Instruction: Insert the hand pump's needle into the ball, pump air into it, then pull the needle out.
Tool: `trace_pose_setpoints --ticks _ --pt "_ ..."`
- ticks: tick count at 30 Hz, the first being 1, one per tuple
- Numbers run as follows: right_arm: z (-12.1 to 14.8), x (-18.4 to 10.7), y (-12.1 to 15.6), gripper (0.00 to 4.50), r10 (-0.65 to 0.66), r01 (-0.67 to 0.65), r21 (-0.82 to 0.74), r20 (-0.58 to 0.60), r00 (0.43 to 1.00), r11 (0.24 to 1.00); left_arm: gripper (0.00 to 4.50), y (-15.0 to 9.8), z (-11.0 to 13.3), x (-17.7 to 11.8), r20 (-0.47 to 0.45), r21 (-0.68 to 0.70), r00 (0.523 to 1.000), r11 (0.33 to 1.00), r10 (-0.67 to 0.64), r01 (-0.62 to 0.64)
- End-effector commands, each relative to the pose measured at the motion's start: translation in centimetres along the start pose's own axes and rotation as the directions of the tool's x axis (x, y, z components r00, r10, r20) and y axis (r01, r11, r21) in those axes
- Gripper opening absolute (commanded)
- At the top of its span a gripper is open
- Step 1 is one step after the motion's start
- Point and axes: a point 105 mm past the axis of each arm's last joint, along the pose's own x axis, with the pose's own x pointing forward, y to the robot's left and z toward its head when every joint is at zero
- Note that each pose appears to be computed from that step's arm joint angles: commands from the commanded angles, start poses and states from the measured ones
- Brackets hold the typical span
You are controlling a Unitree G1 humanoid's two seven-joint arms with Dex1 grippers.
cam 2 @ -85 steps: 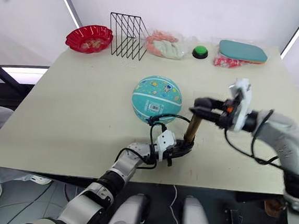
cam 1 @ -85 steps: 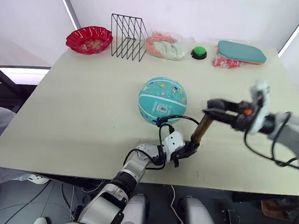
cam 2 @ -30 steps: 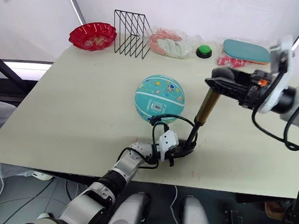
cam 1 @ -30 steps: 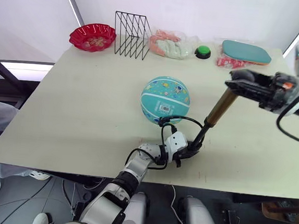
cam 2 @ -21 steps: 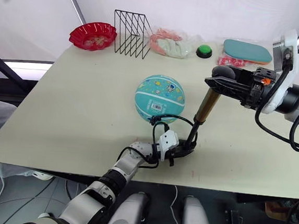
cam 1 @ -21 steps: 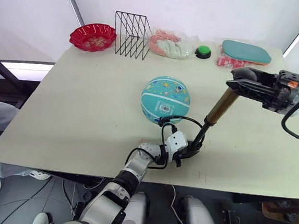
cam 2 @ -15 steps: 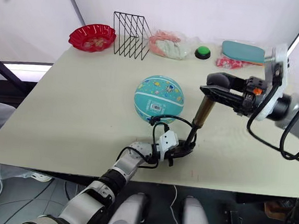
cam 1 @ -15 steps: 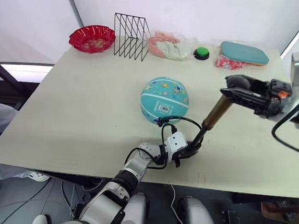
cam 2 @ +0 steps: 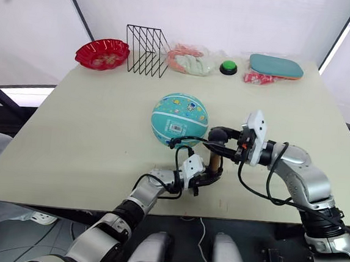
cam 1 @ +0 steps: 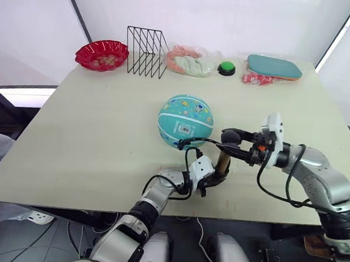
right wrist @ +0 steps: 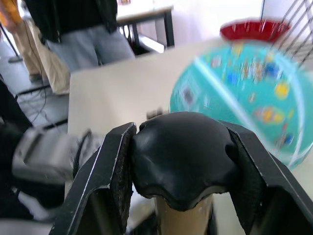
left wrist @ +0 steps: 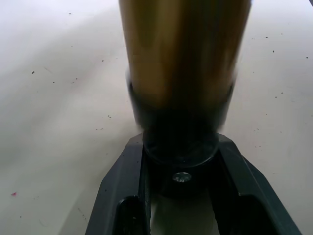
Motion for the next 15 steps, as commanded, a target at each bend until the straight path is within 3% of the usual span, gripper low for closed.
trace_pose_setpoints --ticks 1,10,15 --pt "-4.7 -1.2 -0.4 2.04 -0.043 0.064 0.113 -0.176 0.984 0.992 1.05 -1.0 -2.4 -0.6 -0.062 -0.071 0.998 0.997 -0.020 0.015" --pt "9.4 -4.3 -0.6 2.04 -0.075 0.077 -0.013 0.117 0.990 0.997 1.05 -1.1 -2.6 -0.6 -0.062 -0.077 0.998 0.997 -0.025 0.020" --pt "15.3 -6.0 0.4 2.04 -0.061 0.077 -0.074 0.201 0.978 0.994 1.05 -1.3 -2.7 -0.5 -0.061 -0.077 0.997 0.997 -0.036 0.031"
